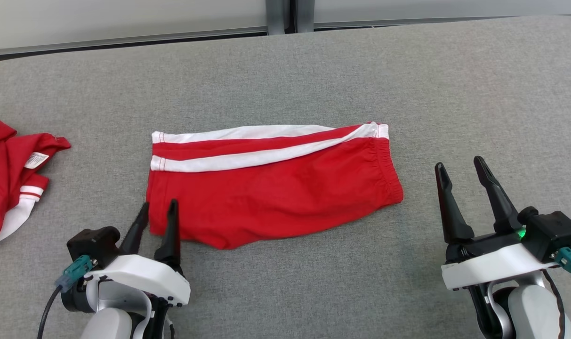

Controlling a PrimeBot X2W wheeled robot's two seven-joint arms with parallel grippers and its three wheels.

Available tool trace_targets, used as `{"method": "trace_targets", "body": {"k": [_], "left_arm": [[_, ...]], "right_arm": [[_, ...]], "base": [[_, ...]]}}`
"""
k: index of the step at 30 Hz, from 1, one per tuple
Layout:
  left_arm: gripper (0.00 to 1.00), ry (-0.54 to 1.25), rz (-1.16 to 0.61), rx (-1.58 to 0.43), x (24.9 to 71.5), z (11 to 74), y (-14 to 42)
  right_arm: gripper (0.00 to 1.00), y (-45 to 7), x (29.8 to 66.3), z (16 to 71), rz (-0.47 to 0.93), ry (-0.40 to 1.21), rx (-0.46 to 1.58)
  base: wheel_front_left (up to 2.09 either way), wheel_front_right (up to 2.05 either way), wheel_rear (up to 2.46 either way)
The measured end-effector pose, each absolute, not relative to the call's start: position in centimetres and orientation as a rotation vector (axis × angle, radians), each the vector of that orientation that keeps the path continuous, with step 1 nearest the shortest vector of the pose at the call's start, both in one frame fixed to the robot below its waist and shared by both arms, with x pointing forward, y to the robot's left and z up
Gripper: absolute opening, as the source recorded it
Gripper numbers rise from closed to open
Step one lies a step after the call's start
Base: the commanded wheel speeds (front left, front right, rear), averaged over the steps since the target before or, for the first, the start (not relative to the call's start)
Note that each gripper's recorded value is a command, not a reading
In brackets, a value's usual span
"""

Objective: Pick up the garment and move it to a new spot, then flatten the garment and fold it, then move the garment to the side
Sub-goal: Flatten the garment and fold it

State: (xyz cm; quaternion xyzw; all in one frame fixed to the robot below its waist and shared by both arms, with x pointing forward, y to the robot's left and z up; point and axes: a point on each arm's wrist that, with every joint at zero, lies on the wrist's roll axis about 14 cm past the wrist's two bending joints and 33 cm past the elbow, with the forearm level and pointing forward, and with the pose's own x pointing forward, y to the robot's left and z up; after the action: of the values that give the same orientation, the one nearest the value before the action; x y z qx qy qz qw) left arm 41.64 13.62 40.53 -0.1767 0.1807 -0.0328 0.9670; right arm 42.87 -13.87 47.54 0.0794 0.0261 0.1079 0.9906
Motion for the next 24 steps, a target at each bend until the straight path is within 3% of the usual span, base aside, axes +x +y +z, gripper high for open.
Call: {"method": "trace_targets", "body": {"k": [10, 24], "left_arm": [[1.00, 0.039, 0.008, -0.264, 42.7, 47.0, 16.6], [1.00, -0.022, 0.005, -0.106, 39.7, 49.6, 18.7]], "right_arm": [[1.00, -14.9, 42.0, 48.9, 0.198, 0.031, 0.114], [1.00, -15.4, 39.4, 50.0, 0.205, 0.045, 0.065]], "base": [[0.00, 0.00, 0.00], [0.00, 0.00, 0.00]]}}
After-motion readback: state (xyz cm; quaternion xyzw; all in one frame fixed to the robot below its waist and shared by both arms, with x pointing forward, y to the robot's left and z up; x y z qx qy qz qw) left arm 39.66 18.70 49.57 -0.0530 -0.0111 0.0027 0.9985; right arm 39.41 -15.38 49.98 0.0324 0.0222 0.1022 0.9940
